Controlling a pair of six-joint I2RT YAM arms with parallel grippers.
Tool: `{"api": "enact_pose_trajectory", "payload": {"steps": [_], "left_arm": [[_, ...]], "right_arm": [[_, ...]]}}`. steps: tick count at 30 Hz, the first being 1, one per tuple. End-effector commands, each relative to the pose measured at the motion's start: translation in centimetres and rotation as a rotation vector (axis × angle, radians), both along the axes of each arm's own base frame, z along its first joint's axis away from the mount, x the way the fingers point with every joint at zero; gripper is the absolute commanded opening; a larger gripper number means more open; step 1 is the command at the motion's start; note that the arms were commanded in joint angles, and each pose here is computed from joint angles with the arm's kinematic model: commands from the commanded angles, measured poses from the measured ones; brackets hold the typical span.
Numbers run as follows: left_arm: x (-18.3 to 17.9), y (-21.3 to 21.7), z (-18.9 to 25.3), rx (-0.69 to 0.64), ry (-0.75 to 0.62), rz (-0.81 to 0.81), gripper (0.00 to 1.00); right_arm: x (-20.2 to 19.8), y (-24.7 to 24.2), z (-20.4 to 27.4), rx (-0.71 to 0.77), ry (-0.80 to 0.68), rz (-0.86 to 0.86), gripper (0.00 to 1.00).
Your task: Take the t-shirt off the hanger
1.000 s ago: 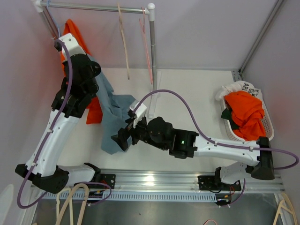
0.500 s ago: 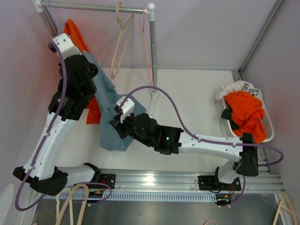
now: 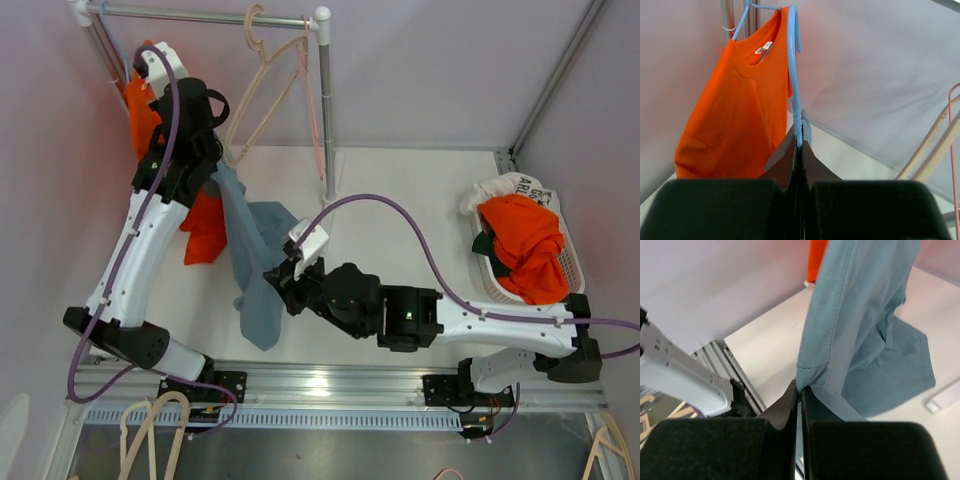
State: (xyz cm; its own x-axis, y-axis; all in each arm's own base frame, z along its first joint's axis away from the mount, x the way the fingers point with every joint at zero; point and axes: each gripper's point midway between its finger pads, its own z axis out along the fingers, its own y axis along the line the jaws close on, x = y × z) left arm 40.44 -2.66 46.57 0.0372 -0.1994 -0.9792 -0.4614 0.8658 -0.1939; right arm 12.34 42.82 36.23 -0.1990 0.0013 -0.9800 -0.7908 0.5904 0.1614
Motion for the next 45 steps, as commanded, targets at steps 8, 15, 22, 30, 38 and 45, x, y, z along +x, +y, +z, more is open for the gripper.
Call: {"api": "enact_pose_trajectory", "payload": {"steps": [8,15,22,30,38,45], "left_arm": [[0.6,3.0,7.2,-0.031,-0.154,0.059,0.01],[0.6,2.7,7.2,-0.041,-0.142,0.024,0.01],[-5.7,-1.9,6.2,-0.215,-0.060,-0.280,0.01],[-15.1,-3.4,1.8,-0.221,0.048,-0.520,0.01],[-21.9,0.1,3.4,-0.150,-0.023,-0.502,0.01],[-21.7,2.1,6.5,-0.010,-0.163,-0.436,0.01]], "right_arm": [[-2.4,-4.5,-4.8,-0.038,0.084,-0.063,0.00],[-2.6,-5.6,-6.7,-0.045,0.101,-0.082,0.00],[1.9,-4.1,-5.3,-0.029,0.057,-0.136,0.00],[12.1,-4.4,-4.4,-0.090,0.083,-0.283,0.00],[17.3,-0.3,-13.0,-0.331,0.273,-0.215,0.00],[18.3,4.1,-23.0,-0.551,0.387,-0.162,0.07]]}}
